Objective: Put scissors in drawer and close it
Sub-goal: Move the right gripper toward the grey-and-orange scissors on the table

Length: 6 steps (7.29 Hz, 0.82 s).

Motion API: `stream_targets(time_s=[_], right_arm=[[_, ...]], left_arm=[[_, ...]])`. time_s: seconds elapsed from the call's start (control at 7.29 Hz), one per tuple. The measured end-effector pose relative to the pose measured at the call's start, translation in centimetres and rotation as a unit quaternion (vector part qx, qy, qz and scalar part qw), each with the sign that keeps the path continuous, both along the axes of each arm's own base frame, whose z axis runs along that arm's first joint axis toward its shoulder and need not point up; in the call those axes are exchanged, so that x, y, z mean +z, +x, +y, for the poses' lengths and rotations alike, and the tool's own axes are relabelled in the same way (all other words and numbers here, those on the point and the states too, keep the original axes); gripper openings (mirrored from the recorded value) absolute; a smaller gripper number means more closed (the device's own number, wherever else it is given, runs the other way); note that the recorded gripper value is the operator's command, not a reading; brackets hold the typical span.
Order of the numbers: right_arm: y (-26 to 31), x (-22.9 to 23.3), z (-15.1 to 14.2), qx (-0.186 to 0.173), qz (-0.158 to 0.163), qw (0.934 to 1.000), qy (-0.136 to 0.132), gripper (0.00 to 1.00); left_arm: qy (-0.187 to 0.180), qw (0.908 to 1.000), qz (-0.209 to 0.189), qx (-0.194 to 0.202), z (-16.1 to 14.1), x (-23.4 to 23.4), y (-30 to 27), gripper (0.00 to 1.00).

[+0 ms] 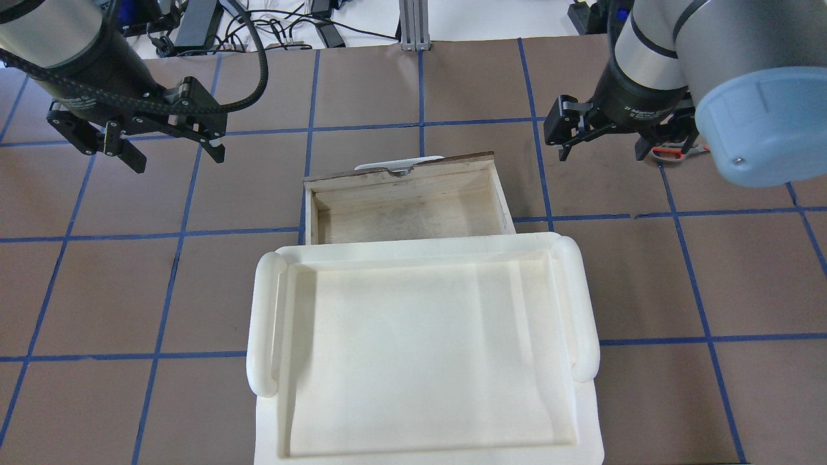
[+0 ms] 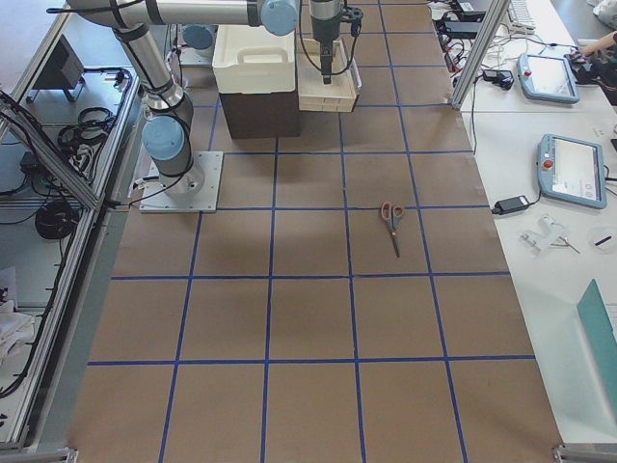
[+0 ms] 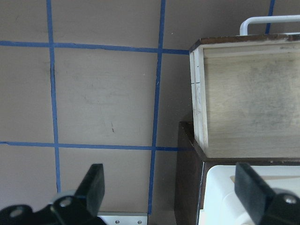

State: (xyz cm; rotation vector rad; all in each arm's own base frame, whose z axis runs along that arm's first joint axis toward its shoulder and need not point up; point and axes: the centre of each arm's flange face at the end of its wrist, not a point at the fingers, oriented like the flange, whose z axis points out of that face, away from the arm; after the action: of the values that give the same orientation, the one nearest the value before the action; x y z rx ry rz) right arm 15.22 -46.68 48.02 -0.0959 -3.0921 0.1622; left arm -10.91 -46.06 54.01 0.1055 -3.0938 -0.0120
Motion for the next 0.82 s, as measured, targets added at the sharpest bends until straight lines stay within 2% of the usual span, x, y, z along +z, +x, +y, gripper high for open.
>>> stream_targets(time_s=[0.82], right_arm=[[0.0, -0.33, 0.09, 0.005, 0.001, 0.9999, 0.009, 1.0]], left_arm=[[0.001, 1.0, 0.0, 0.0, -0.06, -0.07, 0.0, 1.0]])
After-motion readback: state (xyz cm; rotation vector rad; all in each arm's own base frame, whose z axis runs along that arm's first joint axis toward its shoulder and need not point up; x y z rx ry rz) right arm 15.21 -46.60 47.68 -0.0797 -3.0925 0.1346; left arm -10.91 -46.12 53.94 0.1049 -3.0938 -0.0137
